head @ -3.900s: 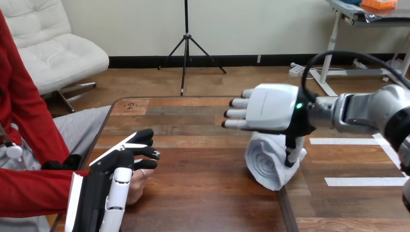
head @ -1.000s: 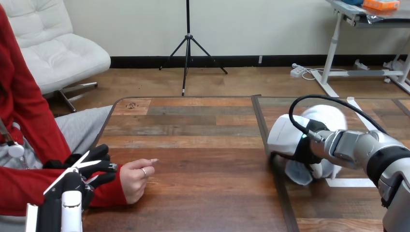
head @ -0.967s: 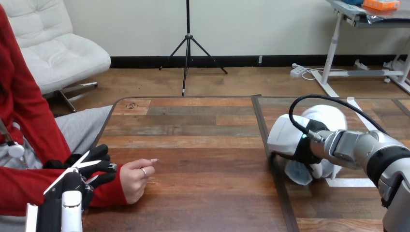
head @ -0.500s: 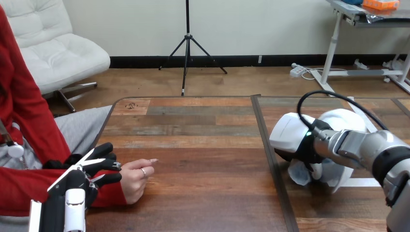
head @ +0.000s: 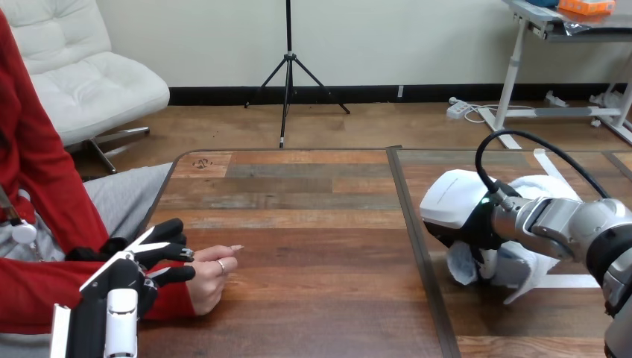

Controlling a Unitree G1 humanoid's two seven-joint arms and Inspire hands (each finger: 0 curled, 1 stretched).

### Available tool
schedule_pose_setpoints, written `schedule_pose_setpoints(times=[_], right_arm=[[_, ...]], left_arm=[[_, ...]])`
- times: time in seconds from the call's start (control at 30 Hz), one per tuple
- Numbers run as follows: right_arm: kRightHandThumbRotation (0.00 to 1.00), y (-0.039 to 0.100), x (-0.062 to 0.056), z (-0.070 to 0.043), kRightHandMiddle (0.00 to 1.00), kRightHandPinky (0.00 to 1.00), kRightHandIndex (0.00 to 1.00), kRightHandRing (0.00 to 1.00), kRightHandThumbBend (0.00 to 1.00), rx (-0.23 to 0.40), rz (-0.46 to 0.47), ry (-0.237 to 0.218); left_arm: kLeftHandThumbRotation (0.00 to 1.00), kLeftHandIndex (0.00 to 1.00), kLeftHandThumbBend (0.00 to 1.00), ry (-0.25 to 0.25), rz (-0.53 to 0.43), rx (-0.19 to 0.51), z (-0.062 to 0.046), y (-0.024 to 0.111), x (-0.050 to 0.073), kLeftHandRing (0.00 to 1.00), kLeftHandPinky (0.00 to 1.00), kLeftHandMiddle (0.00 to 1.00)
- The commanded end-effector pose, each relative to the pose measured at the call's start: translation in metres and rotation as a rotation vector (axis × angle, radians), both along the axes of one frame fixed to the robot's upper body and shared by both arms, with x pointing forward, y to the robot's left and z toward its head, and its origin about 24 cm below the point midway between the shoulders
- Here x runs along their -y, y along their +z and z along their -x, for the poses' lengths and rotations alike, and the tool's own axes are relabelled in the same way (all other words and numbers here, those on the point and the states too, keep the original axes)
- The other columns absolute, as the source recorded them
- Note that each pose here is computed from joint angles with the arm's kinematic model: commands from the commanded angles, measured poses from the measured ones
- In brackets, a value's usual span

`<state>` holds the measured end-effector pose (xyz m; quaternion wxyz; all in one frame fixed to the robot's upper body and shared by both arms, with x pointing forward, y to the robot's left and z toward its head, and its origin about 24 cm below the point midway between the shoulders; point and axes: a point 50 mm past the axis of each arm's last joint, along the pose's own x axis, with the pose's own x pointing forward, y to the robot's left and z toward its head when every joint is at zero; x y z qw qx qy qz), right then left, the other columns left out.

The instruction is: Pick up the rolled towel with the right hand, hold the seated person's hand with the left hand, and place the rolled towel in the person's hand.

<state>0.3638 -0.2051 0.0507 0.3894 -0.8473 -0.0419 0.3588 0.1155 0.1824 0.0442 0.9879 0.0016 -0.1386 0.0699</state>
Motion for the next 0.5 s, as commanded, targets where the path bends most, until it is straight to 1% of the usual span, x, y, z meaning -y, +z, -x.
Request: schedule_pose_setpoints(times=[0.0, 0.07, 0.23, 0.47], right_arm=[[0.00, 0.031, -0.005, -0.014, 0.30, 0.18, 0.30, 0.24, 0.72, 0.091, -0.054, 0.015], [0.00, 0.033, -0.005, -0.015, 0.29, 0.17, 0.28, 0.24, 0.69, 0.101, -0.071, 0.019], [0.00, 0.038, -0.004, -0.016, 0.27, 0.16, 0.26, 0.22, 0.66, 0.114, -0.090, 0.016], [0.00, 0.045, -0.004, -0.018, 0.33, 0.19, 0.30, 0.27, 0.65, 0.105, -0.094, -0.001]], left_arm=[[1.00, 0.52, 0.47, 0.002, 0.048, 0.099, -0.017, 0.011, 0.008, 0.77, 0.60, 0.78], [1.00, 0.52, 0.47, 0.003, 0.046, 0.099, -0.017, 0.011, 0.009, 0.76, 0.59, 0.78], [1.00, 0.52, 0.47, 0.001, 0.046, 0.099, -0.018, 0.011, 0.009, 0.75, 0.58, 0.77], [1.00, 0.52, 0.48, -0.002, 0.052, 0.092, -0.019, 0.011, 0.011, 0.75, 0.57, 0.77]])
